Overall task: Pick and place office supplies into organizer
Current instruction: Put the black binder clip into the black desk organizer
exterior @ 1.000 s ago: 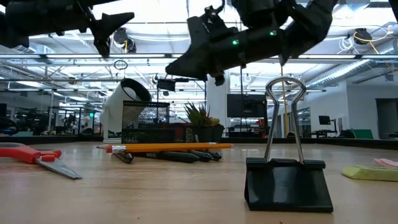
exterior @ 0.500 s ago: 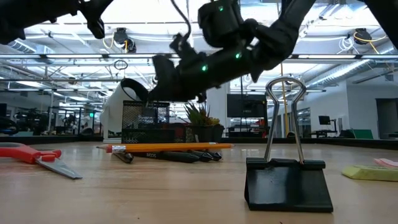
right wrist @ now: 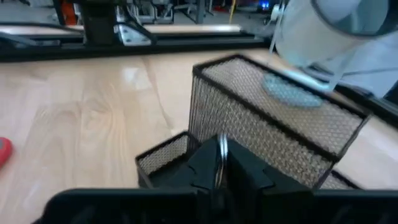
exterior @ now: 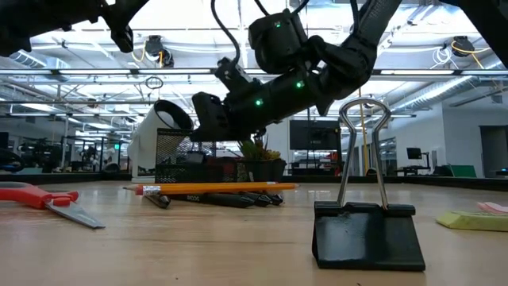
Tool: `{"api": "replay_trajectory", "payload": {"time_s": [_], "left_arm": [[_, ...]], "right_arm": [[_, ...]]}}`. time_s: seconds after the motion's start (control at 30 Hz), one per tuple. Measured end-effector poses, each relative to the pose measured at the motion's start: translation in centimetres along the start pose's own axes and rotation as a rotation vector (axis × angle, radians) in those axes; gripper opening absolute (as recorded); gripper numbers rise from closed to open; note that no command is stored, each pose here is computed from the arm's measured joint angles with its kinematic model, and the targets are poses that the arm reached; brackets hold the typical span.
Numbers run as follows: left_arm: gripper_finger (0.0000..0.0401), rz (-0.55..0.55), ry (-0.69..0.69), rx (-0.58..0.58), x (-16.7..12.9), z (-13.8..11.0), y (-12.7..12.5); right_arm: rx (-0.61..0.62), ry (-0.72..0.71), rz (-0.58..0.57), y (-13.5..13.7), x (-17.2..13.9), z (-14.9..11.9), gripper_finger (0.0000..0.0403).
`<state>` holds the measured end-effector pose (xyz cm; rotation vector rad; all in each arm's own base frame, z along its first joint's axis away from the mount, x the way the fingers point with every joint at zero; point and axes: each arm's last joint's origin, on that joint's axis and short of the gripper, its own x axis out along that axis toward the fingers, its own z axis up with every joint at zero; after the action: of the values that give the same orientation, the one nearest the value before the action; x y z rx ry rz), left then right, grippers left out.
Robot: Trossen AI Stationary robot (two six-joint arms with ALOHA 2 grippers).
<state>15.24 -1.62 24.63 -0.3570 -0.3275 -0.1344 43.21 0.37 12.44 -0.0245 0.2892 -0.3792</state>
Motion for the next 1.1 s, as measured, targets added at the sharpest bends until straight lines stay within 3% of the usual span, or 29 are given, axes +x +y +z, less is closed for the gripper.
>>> {"api": "replay_trajectory", "payload": {"time_s": [0.23, 0.37, 0.63, 1.1], "left_arm": [[0.0186, 0.004, 0.010, 0.000, 0.0, -0.1, 0.0], [0.0186, 0.010, 0.031, 0.000, 0.0, -0.3, 0.1], [0.0186, 0.009, 0.041, -0.001, 0.0, -0.4, 0.1], [0.0186, 0.026, 0.090, -0.038, 0.0, -0.9, 0.3]], "right_arm": [[-0.007, -0.002, 0.026, 0.3, -0.1, 0.0, 0.0112], [-0.046, -0.028, 0.037, 0.7, -0.3, 0.3, 0.0138], [-0.240, -0.054, 0.114, 3.9, -1.8, 0.2, 0.0148], [-0.241, -0.060, 0.284, 8.7, -6.4, 2.2, 0.0148]]}}
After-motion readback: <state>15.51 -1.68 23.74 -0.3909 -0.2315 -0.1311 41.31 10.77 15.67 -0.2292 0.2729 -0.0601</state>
